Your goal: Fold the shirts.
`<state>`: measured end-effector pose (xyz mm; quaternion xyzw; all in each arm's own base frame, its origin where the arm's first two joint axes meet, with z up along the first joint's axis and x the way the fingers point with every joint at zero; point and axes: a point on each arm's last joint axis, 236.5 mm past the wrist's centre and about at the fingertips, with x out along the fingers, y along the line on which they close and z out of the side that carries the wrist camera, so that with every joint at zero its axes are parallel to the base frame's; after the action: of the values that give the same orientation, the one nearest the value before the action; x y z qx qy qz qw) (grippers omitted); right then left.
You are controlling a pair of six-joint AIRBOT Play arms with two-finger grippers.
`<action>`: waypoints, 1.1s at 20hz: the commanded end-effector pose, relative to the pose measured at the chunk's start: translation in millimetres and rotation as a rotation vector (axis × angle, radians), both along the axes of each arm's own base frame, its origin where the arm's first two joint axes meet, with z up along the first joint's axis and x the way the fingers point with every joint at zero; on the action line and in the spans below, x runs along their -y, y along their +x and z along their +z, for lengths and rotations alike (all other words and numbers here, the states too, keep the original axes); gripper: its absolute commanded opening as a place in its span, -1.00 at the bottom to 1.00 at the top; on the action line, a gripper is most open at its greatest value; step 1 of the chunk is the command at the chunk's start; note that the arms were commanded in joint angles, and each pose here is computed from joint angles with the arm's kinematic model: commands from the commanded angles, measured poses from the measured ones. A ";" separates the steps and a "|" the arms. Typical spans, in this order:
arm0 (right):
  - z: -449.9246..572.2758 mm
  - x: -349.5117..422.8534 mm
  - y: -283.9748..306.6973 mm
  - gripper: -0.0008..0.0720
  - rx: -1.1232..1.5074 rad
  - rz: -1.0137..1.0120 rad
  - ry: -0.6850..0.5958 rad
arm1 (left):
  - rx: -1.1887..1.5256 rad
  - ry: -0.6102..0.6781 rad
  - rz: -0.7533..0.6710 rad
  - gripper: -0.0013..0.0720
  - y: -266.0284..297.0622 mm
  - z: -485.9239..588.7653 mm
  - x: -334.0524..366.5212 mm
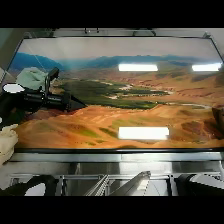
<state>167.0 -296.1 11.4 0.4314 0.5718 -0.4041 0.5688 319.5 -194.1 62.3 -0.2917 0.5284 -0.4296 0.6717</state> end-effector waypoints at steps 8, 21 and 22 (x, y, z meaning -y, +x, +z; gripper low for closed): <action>91.0 -287.4 178.7 -0.94 0.478 0.940 0.043 | 0.272 0.132 0.081 -0.92 -43.5 77.1 -40.1; 6.4 -447.6 79.6 -0.94 0.493 1.313 0.132 | 0.097 0.109 0.075 -0.92 -130.6 -1.0 -16.4; 6.4 -447.6 80.0 -0.94 0.495 1.313 0.131 | 0.098 0.109 0.076 -0.93 -130.2 -1.1 -16.6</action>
<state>249.8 145.6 18.4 0.1045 0.5925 0.1621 0.7821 191.9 -177.1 64.4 -0.2513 0.5049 -0.3898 0.7280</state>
